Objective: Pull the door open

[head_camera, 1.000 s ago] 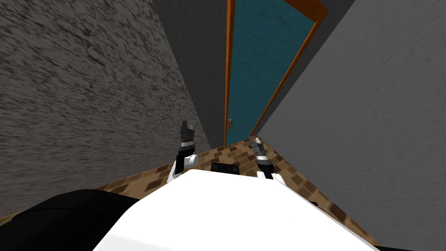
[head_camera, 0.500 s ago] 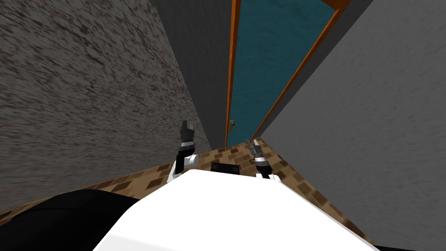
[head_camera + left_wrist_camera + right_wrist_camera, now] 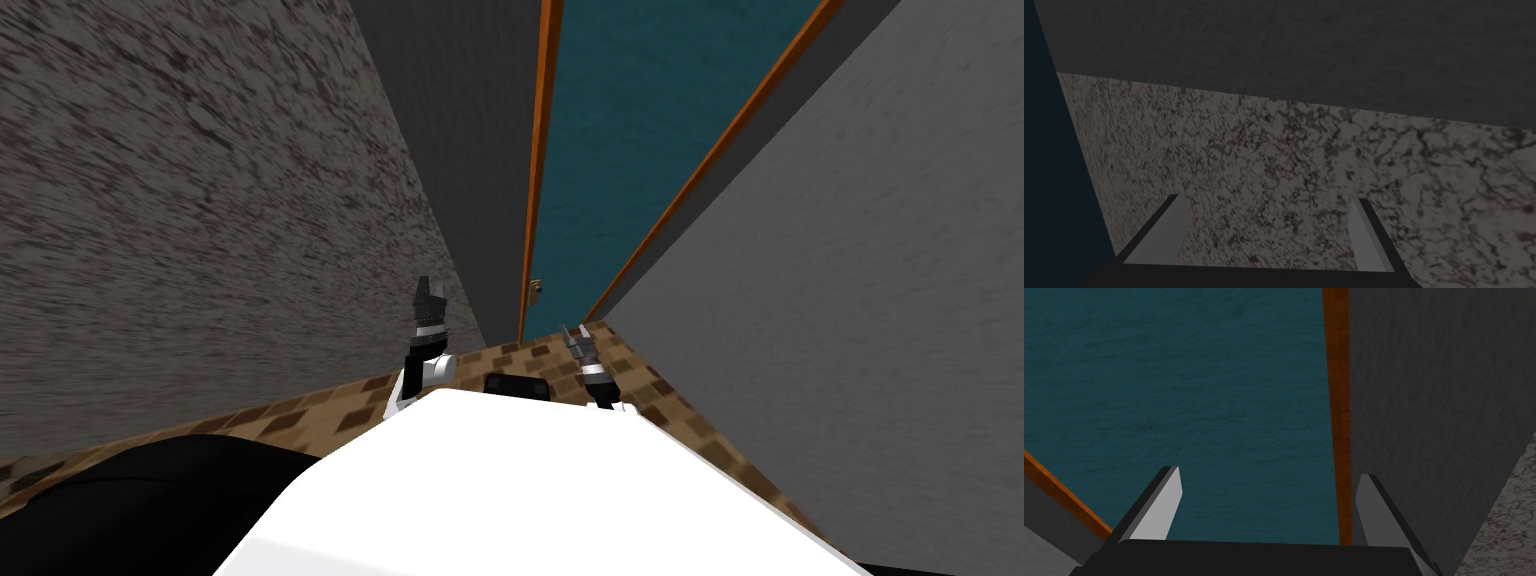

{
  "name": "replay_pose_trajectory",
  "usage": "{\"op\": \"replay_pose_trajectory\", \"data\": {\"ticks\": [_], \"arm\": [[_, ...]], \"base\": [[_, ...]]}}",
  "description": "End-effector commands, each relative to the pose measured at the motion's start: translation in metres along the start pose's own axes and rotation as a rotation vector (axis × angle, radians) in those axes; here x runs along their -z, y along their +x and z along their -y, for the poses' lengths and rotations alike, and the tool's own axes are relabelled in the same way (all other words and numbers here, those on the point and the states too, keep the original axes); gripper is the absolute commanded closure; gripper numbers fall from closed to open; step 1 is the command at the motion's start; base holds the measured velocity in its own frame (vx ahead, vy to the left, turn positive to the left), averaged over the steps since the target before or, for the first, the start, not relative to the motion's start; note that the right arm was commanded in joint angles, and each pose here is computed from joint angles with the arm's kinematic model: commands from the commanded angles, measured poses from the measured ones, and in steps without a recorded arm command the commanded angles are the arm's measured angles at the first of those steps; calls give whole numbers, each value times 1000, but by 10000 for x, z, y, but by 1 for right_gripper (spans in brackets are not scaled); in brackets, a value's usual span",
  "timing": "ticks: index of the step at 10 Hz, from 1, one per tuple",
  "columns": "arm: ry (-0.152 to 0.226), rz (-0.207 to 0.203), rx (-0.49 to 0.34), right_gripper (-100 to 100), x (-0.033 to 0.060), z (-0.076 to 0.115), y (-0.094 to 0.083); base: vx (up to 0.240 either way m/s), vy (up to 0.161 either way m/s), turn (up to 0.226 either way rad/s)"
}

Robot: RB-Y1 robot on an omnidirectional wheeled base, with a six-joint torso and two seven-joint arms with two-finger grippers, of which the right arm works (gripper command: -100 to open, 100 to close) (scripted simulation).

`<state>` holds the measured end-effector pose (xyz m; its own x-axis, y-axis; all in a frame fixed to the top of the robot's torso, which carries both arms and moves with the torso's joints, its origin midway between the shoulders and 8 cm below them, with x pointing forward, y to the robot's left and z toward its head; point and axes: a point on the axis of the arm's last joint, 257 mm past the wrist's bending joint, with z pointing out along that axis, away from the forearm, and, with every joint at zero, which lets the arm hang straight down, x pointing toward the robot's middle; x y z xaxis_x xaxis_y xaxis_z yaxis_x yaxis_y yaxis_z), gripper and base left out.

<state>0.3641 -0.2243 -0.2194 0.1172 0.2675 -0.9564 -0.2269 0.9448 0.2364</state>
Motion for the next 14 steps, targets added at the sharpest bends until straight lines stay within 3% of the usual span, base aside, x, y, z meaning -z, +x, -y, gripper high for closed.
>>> {"op": "replay_pose_trajectory", "data": {"ticks": [1, 9, 12, 14], "arm": [[-3, -23, 33, -100, 28, -29, 93], [-38, -161, 213, -100, 221, -146, 711], [-41, -172, 224, -100, 239, -170, 758], [-47, -175, 230, -100, 220, -143, 788]], "base": [[91, -7, 76], [156, -23, 68], [178, -18, 10], [-139, -26, 54]]}}
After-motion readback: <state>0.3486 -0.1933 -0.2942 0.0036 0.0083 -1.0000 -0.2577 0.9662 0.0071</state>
